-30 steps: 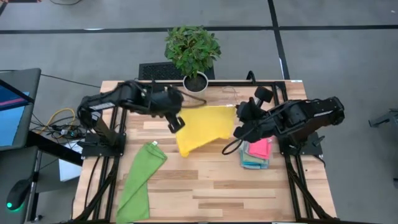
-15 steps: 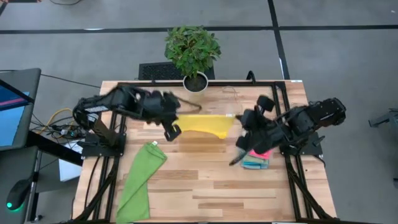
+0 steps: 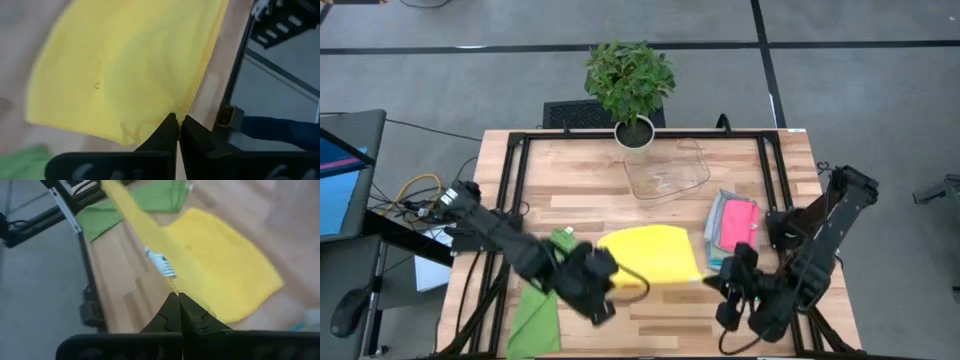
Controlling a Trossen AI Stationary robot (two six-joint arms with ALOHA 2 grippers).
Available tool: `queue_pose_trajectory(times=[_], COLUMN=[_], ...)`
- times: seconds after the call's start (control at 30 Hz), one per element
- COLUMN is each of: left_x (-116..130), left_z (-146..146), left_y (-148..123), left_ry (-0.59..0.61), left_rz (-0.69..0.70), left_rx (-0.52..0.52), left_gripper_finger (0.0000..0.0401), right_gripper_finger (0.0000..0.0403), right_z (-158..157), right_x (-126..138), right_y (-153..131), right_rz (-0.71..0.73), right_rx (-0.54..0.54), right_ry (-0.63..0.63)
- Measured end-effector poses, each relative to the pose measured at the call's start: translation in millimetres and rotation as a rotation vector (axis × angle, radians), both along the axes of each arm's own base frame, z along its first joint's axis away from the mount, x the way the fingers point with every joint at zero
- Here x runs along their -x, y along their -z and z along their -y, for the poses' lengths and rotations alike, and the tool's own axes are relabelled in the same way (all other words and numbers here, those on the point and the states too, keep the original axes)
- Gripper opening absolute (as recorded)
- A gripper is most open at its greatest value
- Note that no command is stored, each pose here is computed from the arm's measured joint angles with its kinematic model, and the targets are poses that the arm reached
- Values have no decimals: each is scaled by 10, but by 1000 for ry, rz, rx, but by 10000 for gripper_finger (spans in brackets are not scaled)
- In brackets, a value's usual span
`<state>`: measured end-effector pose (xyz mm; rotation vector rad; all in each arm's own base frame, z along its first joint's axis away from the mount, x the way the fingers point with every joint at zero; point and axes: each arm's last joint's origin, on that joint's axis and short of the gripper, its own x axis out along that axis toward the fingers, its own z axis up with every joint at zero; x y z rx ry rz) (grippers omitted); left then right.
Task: Fold microfiber towels
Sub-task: Fold the yellow microfiber cloth
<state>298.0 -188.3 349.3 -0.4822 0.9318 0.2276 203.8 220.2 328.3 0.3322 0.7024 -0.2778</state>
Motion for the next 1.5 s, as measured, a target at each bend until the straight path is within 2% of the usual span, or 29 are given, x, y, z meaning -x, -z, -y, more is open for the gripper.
queue_pose_trajectory(times=[0.1,0.2,0.4,0.47,0.67,0.87,1.03,1.2,1.37,1.5], left_x=[-15,-19,-19,-4,-37,-99,-123,-136,-139,-140], left_z=[222,328,256,162,-17,-99,-130,-141,-140,-136], left_y=[310,579,875,954,1074,1103,1108,1109,1108,1108], left_ry=[-5,-14,-16,-48,-103,-107,-91,-63,-60,-54], left_rz=[-14,-69,-165,-212,-265,-254,-248,-247,-245,-243], left_rx=[39,55,2,-47,-79,-78,-89,-97,-94,-97], left_gripper_finger=[0,0,0,0,0,3,3,4,4,4], right_gripper_finger=[5,5,5,5,15,78,143,193,209,209], right_z=[-77,-82,178,294,528,319,67,36,134,242], right_x=[31,46,-85,-167,-369,-417,-634,-894,-1063,-1151], right_y=[214,390,584,643,688,721,973,1425,1691,1745], right_rz=[-1,-25,-143,-180,-217,-176,-136,-236,-325,-338], right_rx=[-88,-123,-34,0,73,88,117,130,111,128], right_ry=[25,48,89,90,51,-125,-273,-366,-439,-439])
